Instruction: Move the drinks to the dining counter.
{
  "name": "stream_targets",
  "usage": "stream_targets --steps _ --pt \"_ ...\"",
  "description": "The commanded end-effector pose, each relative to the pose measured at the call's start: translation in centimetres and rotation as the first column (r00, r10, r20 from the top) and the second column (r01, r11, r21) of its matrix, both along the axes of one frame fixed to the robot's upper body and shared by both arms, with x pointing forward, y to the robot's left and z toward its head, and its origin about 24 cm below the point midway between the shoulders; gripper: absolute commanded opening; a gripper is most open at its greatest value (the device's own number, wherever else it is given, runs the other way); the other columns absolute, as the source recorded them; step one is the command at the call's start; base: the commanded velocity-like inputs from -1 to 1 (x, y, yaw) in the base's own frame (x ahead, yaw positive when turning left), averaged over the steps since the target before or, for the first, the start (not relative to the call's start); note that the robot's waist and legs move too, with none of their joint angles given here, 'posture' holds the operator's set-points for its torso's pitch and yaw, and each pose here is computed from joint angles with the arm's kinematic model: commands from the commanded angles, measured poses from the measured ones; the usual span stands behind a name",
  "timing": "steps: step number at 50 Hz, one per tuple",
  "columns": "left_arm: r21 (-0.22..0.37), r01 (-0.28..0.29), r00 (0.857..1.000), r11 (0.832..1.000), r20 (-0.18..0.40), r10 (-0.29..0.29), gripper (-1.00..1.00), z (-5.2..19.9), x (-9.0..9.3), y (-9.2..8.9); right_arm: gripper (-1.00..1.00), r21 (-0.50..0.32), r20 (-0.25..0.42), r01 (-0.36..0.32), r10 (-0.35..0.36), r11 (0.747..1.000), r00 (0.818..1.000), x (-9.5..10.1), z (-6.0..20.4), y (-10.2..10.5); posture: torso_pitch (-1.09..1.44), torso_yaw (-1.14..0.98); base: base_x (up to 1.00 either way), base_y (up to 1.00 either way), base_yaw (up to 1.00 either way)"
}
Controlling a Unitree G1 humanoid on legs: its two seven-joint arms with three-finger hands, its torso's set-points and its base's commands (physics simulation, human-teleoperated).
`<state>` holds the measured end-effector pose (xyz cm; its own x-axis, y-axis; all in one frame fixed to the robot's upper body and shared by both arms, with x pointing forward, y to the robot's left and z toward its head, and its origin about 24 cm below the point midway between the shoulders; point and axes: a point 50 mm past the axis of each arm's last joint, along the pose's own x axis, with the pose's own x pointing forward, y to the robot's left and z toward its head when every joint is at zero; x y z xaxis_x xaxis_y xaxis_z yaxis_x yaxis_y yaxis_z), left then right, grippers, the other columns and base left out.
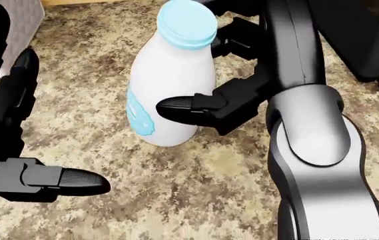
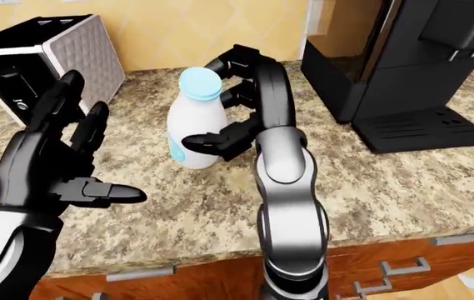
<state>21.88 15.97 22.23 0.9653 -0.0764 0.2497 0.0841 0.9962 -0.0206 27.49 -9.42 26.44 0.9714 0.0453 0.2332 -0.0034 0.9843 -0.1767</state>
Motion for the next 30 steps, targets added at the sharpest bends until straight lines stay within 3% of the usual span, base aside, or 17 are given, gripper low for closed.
stream_targets --steps 1,21,30 --pt "0.003 -0.015 0.998 1.000 0.066 0.015 1.00 0.96 -0.37 0.18 -1.00 0.005 0.087 -0.025 0.024 1.000 0.996 -0.60 1.39 0.38 0.00 0.00 -0.80 0.29 0.00" --pt "0.005 -0.014 0.998 1.000 0.068 0.013 1.00 1.04 -0.33 0.06 -1.00 0.005 0.084 -0.029 0.029 1.000 0.996 -0.75 1.47 0.28 0.00 0.00 -0.96 0.33 0.00" --pt "0.006 -0.013 0.998 1.000 0.063 0.012 1.00 0.69 -0.28 0.06 -1.00 0.015 0.083 -0.033 0.032 0.999 0.996 -0.69 0.86 0.18 0.00 0.00 -0.09 0.17 0.41"
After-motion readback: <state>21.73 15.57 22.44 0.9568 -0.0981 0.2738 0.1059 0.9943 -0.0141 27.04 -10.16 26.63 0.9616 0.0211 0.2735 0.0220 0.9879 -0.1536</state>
